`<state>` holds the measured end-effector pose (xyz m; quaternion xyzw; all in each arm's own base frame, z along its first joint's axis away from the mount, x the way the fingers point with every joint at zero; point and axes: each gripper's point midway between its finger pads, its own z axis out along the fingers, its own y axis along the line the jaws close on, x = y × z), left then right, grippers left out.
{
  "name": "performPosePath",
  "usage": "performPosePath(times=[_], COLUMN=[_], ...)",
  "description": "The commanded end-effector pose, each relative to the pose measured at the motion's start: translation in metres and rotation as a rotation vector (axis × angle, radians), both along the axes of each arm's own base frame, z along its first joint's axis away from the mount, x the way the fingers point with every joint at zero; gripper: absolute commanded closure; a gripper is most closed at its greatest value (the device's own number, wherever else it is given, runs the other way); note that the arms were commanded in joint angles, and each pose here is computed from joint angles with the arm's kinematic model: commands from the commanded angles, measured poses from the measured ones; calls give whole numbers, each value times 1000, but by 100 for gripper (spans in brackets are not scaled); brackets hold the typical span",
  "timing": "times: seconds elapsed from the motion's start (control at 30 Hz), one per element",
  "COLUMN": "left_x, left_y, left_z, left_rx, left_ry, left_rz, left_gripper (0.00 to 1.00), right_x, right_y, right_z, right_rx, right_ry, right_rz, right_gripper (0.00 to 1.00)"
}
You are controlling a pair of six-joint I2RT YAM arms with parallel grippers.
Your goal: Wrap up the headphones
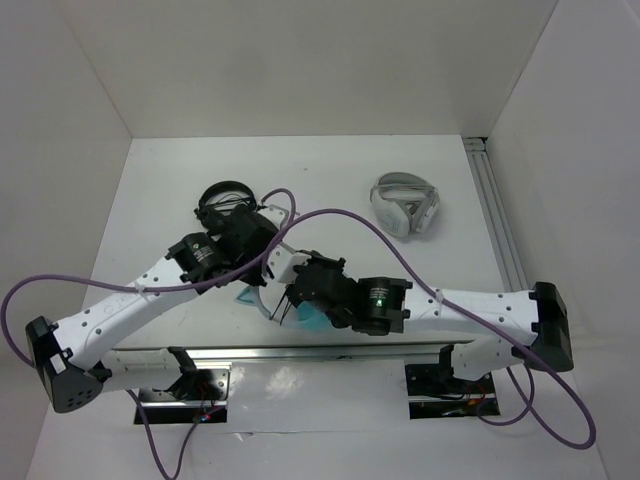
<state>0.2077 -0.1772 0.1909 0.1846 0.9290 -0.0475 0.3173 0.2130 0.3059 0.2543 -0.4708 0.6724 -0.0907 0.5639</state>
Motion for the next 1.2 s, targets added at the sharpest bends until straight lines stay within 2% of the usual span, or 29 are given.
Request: performPosePath(times=[0.0, 0.2, 0.27, 0.4, 0.5, 0.57, 0.67, 0.8, 0.9, 1.17], left_x=[-24, -29, -29, -29, -26, -22, -20, -15, -13, -2], left_y=[0, 2, 2, 3, 5, 2, -3, -8, -10, 0], left_z=[2, 10, 10, 13, 14, 20, 28, 37, 46, 41], left_rx=[2, -26, -27, -28, -24, -37, -65, -97, -124, -123], left_ry=[15, -3, -3, -6, -10, -21, -29, -47, -57, -35], left_rz=[-68, -70, -70, -57, -23, -8, 8, 31, 41, 168], left_gripper=[100, 100, 100, 100, 100, 100, 100, 100, 100, 100], right_x=[41, 72, 77, 86, 85, 80, 84, 89, 98, 90], right_y=[-25, -30, -35, -37, -31, -19, -18, -23, -37, -48], right_z=[39, 21, 5, -6, -12, -14, -21, -27, -14, 16], right_rx=[110, 95, 70, 116, 175, 214, 235, 238, 288, 416], right_ry=[-99, -55, -34, 11, 85, 167, 206, 200, 154, 92], right_rz=[-140, -156, -172, -170, -103, 13, 29, 10, -22, 36], right_gripper=[94, 93, 86, 85, 85, 85, 85, 89, 100, 100])
